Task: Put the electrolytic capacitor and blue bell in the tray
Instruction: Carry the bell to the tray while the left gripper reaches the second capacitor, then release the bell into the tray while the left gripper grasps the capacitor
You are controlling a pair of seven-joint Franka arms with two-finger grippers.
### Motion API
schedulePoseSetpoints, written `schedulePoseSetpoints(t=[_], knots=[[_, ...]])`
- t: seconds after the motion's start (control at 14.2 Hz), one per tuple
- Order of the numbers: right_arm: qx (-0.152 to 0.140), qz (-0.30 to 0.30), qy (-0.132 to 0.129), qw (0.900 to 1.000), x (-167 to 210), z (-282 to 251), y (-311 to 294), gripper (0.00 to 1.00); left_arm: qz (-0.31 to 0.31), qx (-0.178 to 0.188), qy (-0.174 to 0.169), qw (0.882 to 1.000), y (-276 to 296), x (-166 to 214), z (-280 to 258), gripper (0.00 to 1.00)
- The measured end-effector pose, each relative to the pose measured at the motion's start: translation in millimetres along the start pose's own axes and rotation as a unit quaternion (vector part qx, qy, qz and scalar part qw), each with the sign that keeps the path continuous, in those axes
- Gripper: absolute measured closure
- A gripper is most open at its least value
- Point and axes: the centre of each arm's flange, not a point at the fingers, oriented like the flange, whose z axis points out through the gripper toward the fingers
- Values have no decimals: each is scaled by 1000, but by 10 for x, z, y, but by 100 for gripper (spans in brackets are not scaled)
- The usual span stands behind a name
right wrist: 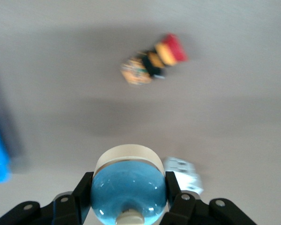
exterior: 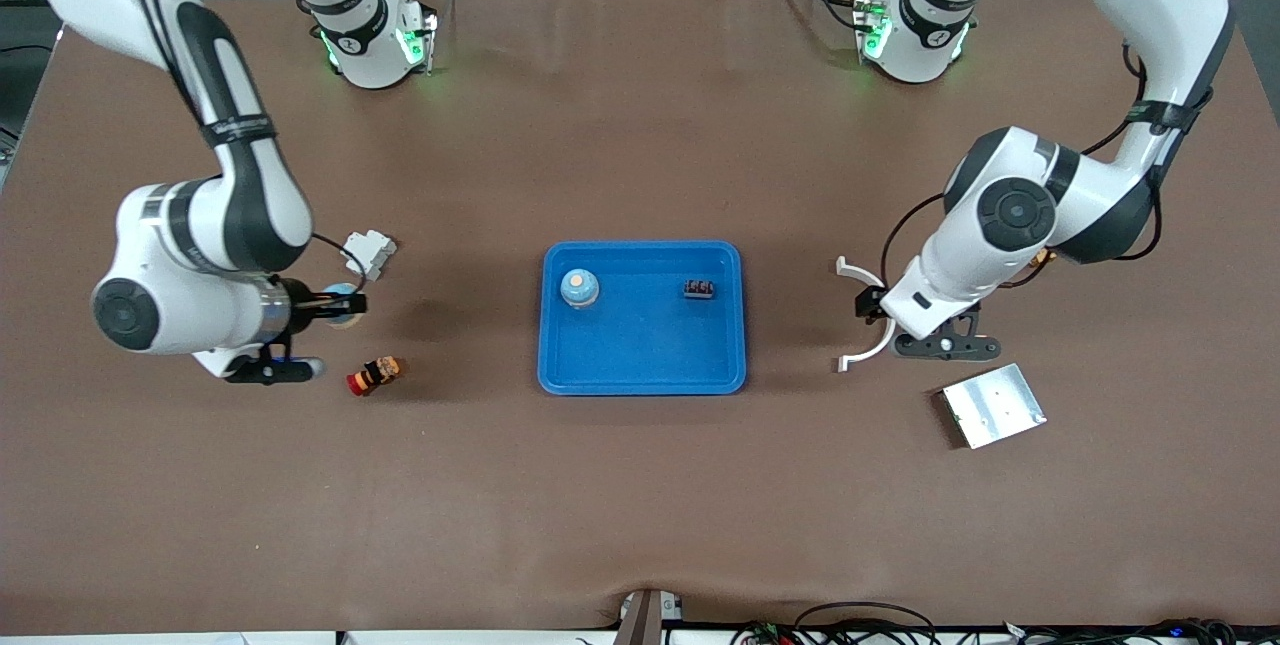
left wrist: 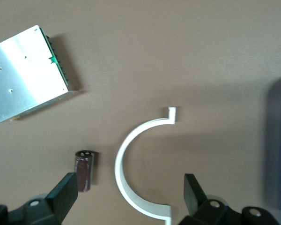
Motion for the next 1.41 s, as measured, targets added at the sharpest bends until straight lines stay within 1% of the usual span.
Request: schedulePoseSetpoints(t=[0.14,0.28,0.49,0.63,0.78,0.92,1.13,1.41], knots=[[4,30,23,999,-46,-146,-647,34,15,-9,14,1000,-176,-152,174,0],[14,60,40,997,-91,-136,-1257,34,26,-14,20,999,-293,-325,332,0],[21,95,73,993,-102,232,-2016,34,36,0,25,999,-407,-517,456,0],[24,117,86,989,-65,548,-2334,34,43,5,40,998,-550,-591,531,0],[23,132,86,987,-30,773,-2509,34,44,5,51,998,-705,-672,625,0],[29,148,96,984,13,888,-2601,34,44,5,52,998,-821,-727,693,0],[30,161,97,982,40,999,-2640,34,43,6,51,998,-919,-759,751,0],[33,159,101,981,55,1169,-2713,34,34,-23,61,997,-1060,-838,939,0]])
